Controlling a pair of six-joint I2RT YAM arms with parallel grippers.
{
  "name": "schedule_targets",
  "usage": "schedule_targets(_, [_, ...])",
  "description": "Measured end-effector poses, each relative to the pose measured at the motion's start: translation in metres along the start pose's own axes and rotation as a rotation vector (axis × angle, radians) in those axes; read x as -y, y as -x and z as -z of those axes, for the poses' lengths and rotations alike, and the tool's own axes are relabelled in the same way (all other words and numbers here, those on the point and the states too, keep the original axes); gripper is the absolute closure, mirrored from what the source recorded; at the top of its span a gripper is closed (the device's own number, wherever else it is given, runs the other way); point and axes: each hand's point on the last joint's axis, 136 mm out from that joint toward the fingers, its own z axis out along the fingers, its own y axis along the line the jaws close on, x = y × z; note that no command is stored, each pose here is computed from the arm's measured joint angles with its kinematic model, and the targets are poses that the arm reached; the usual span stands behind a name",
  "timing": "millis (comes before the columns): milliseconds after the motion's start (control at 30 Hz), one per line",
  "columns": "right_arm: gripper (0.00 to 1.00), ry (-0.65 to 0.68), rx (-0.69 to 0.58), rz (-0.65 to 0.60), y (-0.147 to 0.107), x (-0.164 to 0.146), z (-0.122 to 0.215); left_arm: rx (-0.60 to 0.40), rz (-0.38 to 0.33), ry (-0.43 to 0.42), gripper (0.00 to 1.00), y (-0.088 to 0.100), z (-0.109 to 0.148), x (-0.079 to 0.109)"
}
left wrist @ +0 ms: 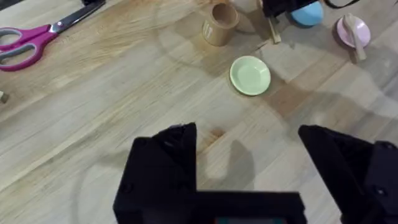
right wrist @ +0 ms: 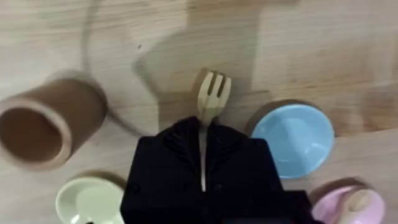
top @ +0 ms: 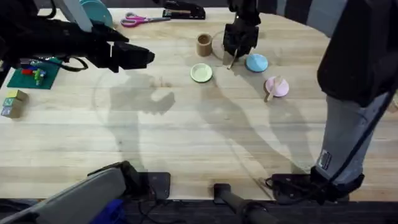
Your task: Pick up a utensil and set it on the pink plate, then put the other utensil in the container.
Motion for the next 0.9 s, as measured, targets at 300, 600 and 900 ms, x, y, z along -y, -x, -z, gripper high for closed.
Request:
schedule_targets(300, [0.970,0.074,0.129,0.142,0.032,-0.009,0.057,0.000,0.000,0.000,0.006,0.000,0.000,0.000])
schedule_targets(600, [0.970,0.171,0.258,0.314,0.068,-0.031,0.117,0.000,0.000,0.000,0.006,0.000,0.000,0.000])
schedule_targets(900, [0.970,0.563,0.369,0.620,0.077,-0.076,0.208,0.000,0.000,0.000,0.006,0.000,0.000,0.000])
